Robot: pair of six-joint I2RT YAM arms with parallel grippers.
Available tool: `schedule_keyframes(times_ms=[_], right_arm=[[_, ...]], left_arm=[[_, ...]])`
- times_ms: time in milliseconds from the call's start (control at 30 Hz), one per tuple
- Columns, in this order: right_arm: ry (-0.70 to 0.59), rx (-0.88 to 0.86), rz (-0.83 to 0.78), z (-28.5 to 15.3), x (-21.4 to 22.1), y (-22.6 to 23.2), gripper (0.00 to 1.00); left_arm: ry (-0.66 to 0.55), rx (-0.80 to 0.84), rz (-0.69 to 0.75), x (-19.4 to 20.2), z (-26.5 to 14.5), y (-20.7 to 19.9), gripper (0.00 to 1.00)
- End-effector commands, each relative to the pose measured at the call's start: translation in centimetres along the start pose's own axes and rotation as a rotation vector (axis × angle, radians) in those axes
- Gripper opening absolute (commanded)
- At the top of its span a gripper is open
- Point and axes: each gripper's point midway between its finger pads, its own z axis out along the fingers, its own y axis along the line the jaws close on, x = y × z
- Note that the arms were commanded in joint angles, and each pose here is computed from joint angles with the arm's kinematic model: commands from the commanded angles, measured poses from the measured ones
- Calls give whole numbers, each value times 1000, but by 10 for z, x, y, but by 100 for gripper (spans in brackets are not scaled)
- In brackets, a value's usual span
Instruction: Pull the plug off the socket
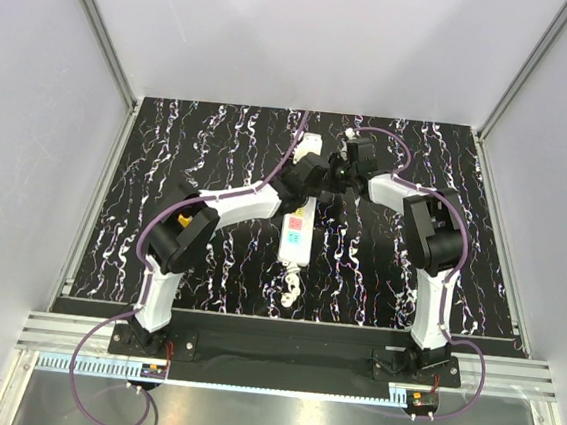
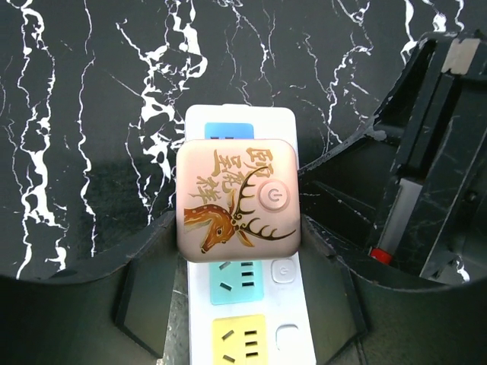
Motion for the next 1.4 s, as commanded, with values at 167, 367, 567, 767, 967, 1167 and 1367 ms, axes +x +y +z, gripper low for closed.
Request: schedule_keyframes(times_ms=[167,367,567,767,967,1167,1367], right_arm=[[167,195,-33,18,65,-49,0],[173,202,-53,20,66,-47,0],[180,206,-57,20,67,-47,0],[185,207,-66,21,67,-46,0],[192,221,-84,22,69,-46,0],[209,233,-91,23,72,-47,0],[223,251,-97,25,72,-45,0]], left_arm=[[-172,250,-265,-109,-31,-58,0],[-229,238,-325,-126,-36,-53,0],[-233,214,-333,-143,-33,-54,0],[-214,193,-371,-145,-24,-49,0],[-205,184,-417,-152,-12,-37,0],[-254,198,-388,-156,-10,-39,0],[-274,204,-376,-172,-28,-36,0]])
